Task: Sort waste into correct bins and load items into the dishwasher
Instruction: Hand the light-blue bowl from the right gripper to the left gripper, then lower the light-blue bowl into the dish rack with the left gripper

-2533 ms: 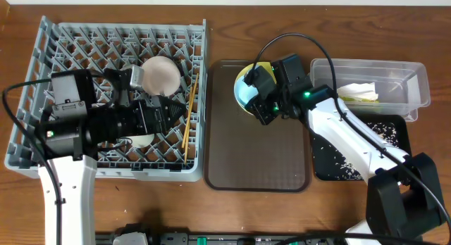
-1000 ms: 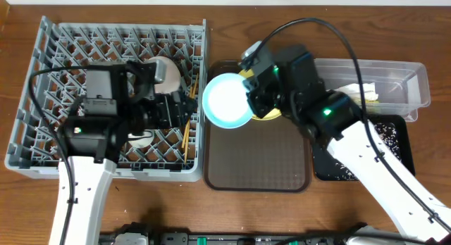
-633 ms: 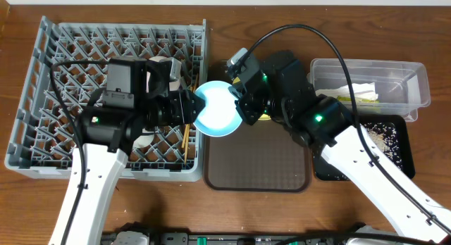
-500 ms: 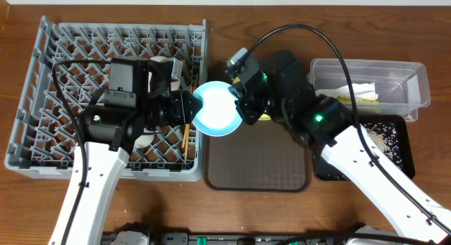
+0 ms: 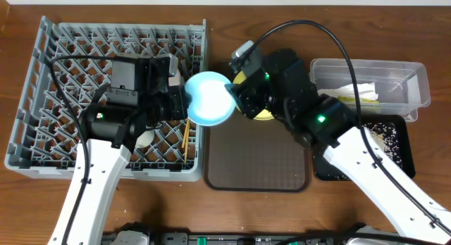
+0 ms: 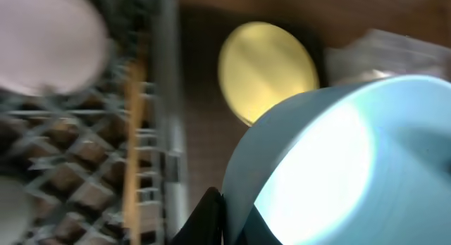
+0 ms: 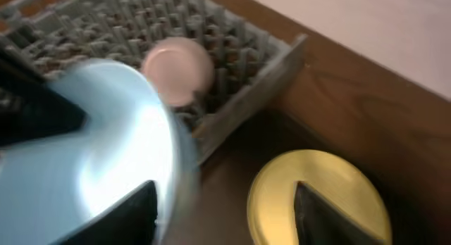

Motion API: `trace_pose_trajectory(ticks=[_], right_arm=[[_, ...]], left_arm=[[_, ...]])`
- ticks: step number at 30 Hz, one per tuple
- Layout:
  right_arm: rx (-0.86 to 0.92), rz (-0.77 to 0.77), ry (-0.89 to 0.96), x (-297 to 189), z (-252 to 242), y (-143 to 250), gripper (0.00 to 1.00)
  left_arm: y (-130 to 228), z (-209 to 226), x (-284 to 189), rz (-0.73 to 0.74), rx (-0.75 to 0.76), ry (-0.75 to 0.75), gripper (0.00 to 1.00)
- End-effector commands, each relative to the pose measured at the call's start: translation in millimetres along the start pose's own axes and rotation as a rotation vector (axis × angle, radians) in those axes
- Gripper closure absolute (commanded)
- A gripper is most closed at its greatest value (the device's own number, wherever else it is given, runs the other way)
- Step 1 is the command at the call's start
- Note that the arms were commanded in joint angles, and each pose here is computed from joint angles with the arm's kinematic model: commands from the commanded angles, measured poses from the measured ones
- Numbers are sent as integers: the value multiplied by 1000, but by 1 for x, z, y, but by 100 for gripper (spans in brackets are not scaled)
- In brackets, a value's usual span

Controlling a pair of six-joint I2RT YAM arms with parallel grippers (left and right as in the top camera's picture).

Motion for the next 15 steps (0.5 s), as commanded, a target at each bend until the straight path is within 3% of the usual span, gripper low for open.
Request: trace_pose_trajectory(ticks=[1,3,5,8,11,12,15], right_arm=[[72,-51,171,-35,-45,-6,25],[105,-54,226,-50,-66,-3,9],[137,-15,289,-56,-85,8,1],[180,69,381,-63,-110,29,1],[212,127,505,-74,-134,45,1],[219,134,541,-78,-142,47,1],[243,160,608,-87,-157,56,1]], left_arm=[[-29,40,-35,-248,11,-359,93],[-43,70,-57,-378,-3,-628,93],[-48,80,-63,-421,-9,-729,92],[-54,90,-62,-442,-11,-821,93],[-74,109,-77,-585,-32,-1083,93],[-78,110,-74,-592,-20,-1110,93],[-69,112,-42,-455,55,-1112,93]])
Point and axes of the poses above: each gripper's point midway between its finger pads, its own x axis out along the fingers, its own z axis along the line the jaws close on, y = z × x, the point moved 4 cm from there along -x, back along the fingers, and after that the axes turned 6 degrees about -x, right-handed, at the moved point
